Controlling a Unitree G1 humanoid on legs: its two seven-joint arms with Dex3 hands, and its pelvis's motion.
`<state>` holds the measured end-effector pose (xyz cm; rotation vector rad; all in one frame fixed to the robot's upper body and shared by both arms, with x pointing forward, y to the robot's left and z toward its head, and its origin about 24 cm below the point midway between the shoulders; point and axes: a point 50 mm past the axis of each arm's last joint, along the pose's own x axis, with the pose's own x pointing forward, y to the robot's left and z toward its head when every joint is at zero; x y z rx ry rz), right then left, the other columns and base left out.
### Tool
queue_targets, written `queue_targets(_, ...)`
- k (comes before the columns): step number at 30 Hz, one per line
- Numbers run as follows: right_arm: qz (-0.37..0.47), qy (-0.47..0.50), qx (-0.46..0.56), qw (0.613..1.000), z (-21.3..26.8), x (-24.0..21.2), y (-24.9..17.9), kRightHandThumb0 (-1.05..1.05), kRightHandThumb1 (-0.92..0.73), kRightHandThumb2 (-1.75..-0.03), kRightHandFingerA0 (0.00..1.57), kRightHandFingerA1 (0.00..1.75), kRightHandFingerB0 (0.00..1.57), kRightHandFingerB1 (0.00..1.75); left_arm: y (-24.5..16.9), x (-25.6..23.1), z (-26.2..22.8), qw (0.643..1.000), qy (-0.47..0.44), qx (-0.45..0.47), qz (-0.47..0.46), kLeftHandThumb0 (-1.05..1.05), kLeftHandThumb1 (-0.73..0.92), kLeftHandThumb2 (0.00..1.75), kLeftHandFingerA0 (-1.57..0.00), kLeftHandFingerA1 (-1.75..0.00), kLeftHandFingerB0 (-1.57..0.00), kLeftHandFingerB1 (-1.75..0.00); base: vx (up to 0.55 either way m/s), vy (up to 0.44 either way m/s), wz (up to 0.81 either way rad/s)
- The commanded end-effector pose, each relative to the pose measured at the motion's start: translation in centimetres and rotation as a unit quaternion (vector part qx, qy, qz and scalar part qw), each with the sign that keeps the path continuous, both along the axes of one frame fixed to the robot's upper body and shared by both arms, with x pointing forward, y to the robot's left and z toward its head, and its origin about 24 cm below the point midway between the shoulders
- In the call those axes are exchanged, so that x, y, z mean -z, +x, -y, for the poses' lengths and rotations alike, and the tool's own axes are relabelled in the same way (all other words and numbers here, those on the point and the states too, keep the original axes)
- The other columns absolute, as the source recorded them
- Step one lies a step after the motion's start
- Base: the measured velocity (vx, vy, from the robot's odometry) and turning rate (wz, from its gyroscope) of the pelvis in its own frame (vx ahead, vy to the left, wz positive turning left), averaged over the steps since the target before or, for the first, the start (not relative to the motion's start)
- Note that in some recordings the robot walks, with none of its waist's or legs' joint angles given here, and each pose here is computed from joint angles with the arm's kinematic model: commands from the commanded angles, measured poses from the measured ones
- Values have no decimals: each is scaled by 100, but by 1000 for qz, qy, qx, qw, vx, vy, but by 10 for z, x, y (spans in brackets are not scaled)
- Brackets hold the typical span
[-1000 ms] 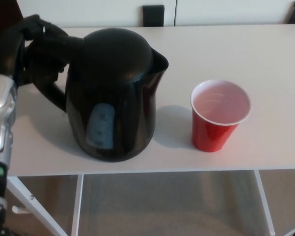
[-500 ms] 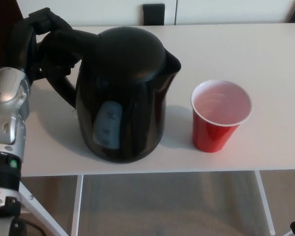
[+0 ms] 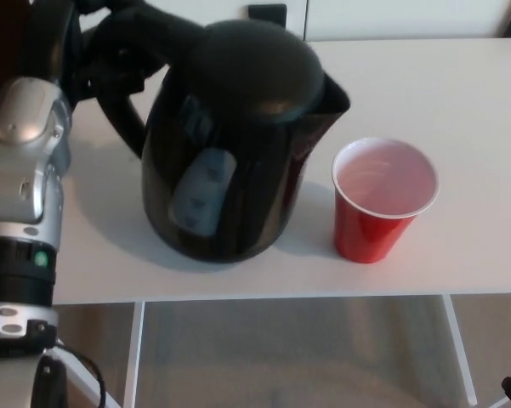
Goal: The robot walk towards a table in front and uses its left hand to pick up the pot from the base and pour water to the cup on the right hand side
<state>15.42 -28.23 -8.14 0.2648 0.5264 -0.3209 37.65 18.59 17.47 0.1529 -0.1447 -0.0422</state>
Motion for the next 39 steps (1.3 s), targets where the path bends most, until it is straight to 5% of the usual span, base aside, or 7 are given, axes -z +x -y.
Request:
queue_targets(1, -10, -20, -2, 1000, 3, -1, -2, -7, -76, -62, 40, 42, 33, 37, 1, -30, 9, 998, 44, -8, 53, -28, 58, 53, -76, -175, -57, -175, 0, 0, 0)
queue_targets(11, -6, -39, -17, 999, 3, -6, 7, -4, -76, -60, 41, 43, 33, 37, 3, -53, 25, 989, 108, -47, 92, -21, 61, 55, -81, -175, -62, -175, 0, 0, 0)
queue_targets(12, -2, -39, -18, 999, 3, -6, 8, -2, -53, -93, 34, 58, 21, 51, 3, -57, 28, 986, 125, -54, 101, -20, 61, 55, -81, -175, -61, -175, 0, 0, 0)
queue_targets(14, 1, -40, -21, 999, 4, -6, 9, -2, -53, -94, 32, 58, 20, 51, 2, -60, 30, 983, 139, -58, 109, -20, 61, 55, -81, -175, -61, -175, 0, 0, 0)
queue_targets(17, 5, -39, -24, 999, 4, -8, 12, -5, -74, -60, 42, 46, 32, 39, 1, -65, 33, 977, 164, -64, 121, -21, 61, 55, -80, -175, -61, -175, 0, 0, 0)
queue_targets(18, 4, -41, -25, 999, 4, -8, 12, -3, -52, -93, 31, 57, 22, 52, 0, -69, 35, 973, 176, -63, 133, -19, 61, 55, -80, -175, -60, -175, 0, 0, 0)
queue_targets(39, 2, -61, -46, 997, 5, -9, 19, -5, -52, -93, 32, 57, 22, 52, -9, -106, 66, 941, 246, -37, 231, -15, 57, 54, -82, -175, -61, -175, 0, 0, 0)
